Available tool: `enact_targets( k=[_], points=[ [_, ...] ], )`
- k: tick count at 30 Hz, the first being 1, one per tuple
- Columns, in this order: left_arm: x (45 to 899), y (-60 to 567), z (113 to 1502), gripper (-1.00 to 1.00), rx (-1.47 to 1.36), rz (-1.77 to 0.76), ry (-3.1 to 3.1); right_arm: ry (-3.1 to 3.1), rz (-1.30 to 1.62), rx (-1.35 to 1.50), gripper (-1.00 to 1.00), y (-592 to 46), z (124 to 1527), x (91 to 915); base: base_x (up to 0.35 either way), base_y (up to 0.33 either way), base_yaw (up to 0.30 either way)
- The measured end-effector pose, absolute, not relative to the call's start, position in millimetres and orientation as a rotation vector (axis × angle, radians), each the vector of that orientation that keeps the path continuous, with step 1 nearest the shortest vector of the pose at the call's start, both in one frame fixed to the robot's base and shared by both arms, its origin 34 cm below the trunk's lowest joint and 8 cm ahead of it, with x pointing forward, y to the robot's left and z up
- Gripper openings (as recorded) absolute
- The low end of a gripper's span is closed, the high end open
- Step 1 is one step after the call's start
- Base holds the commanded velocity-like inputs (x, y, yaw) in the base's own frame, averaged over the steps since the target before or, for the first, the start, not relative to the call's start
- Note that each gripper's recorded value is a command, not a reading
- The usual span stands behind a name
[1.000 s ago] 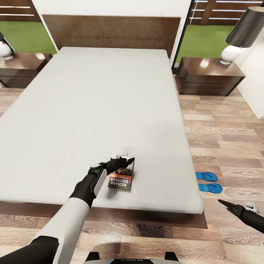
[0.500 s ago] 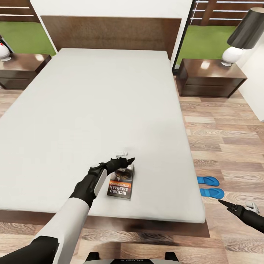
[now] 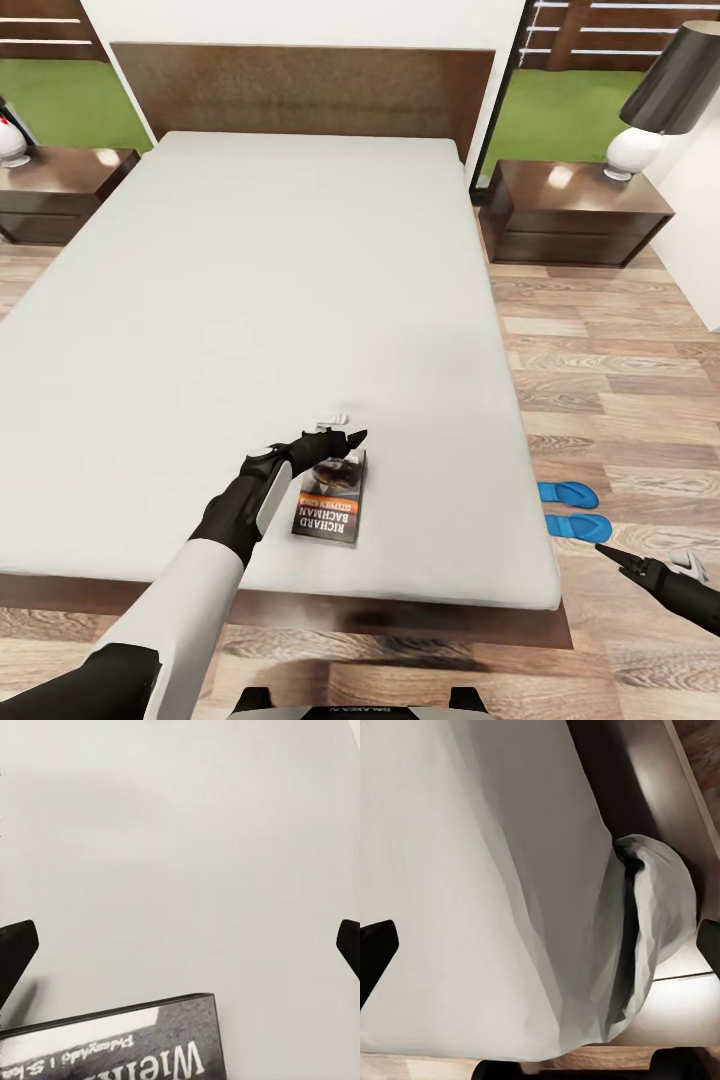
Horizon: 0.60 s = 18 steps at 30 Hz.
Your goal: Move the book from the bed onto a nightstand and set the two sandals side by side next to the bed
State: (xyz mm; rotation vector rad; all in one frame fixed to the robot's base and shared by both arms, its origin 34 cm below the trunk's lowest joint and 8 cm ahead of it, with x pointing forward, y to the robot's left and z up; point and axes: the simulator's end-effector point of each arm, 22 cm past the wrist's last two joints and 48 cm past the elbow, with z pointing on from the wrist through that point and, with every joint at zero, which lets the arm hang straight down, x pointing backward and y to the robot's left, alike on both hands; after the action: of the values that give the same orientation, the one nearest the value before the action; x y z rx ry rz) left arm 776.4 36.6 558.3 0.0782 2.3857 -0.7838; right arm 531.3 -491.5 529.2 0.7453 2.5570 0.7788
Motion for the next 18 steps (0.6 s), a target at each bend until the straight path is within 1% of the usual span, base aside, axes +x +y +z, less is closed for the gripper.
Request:
enact_targets(
  k=[18],
  points=[
    [776.1, 36.6, 551.5, 1.00, 0.078, -0.784, 2.386, 2.557, 0.780, 0.745, 1.00, -491.0, 522.2, 531.0, 0.000, 0.000, 0.000]
  ],
)
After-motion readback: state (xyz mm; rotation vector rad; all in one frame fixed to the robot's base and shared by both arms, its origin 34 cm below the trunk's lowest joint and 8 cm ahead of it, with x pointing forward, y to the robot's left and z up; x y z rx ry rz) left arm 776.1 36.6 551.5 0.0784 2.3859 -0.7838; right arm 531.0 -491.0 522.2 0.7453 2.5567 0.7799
